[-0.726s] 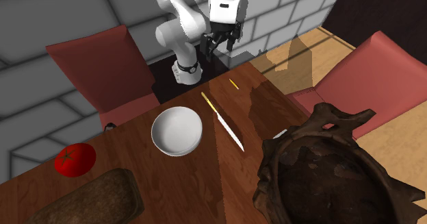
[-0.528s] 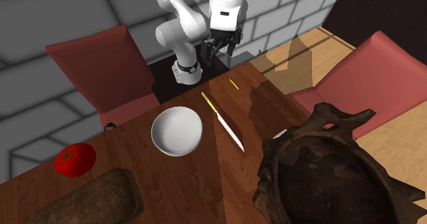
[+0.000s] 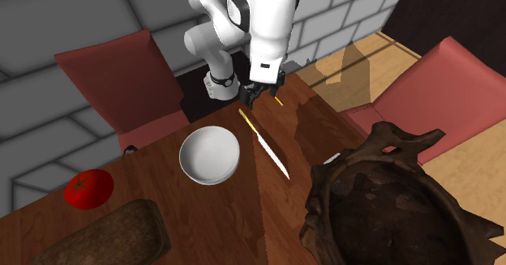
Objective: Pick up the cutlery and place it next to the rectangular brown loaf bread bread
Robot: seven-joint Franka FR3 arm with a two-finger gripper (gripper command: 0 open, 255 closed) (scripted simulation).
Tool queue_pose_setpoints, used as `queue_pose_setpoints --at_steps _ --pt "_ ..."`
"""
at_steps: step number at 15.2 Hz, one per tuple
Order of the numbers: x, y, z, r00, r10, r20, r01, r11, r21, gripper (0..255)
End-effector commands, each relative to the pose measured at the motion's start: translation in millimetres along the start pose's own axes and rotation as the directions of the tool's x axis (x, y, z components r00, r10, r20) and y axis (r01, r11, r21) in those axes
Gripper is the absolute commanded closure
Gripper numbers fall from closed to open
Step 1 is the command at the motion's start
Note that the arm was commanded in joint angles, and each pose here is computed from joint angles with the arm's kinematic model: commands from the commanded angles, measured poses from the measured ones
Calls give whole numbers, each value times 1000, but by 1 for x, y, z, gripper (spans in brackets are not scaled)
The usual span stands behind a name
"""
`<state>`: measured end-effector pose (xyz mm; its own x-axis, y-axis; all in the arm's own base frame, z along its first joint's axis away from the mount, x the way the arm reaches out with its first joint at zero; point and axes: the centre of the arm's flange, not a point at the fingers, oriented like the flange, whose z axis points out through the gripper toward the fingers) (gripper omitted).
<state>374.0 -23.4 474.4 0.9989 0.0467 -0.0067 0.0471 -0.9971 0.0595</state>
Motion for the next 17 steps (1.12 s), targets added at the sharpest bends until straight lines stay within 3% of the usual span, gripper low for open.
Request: queue_pose_setpoints --at_steps 1,8,17 --pt "14 6 23 1000 13 -6 -13 1000 0 0" --pt "55 26 103 998 59 -12 -59 998 -1 0" --pt "57 28 146 998 61 -12 -61 998 -1 0"
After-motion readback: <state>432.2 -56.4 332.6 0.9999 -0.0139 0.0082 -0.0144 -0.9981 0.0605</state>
